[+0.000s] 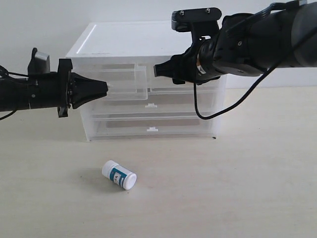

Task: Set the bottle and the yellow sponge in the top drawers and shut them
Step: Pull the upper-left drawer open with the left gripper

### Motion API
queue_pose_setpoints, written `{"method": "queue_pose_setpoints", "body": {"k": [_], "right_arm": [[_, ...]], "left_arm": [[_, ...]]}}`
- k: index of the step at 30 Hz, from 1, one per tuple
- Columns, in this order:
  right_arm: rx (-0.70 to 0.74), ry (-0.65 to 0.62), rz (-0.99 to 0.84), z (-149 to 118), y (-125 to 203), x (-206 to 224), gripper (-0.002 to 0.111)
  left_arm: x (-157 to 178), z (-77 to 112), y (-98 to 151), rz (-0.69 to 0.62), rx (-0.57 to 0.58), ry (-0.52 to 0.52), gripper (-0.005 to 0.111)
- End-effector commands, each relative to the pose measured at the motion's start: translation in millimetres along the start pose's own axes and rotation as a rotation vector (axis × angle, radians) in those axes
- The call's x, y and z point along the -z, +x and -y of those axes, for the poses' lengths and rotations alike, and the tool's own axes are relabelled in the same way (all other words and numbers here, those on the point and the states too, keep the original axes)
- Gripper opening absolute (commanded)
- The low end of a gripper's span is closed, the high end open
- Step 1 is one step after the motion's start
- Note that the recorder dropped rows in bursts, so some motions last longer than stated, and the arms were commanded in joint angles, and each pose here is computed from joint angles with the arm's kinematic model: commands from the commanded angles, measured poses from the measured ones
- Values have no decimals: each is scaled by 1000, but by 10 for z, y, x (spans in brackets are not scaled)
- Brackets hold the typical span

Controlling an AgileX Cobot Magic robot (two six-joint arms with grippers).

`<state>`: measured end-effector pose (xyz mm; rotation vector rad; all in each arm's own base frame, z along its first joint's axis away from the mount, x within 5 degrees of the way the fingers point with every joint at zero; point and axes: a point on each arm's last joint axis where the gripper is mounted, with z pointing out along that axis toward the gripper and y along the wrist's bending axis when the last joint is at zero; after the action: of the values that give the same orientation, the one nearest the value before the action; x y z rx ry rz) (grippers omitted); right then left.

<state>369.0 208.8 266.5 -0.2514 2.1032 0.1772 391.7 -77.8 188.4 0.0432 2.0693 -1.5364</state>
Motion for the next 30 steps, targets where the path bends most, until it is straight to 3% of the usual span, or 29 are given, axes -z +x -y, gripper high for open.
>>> {"method": "queue_pose_setpoints", "body": {"k": [1,12,30], "right_arm": [[65,-25,48,13,-79,-13,49],[58,-26,46,13,-78,-13,49],[56,-26,46,12,-77,-13,49]], "left_arm": [[101,226,100,-6,-36,88,4],[226,267,447,-31,-34,64,4],[320,147,888,-78,2,27,4]]}}
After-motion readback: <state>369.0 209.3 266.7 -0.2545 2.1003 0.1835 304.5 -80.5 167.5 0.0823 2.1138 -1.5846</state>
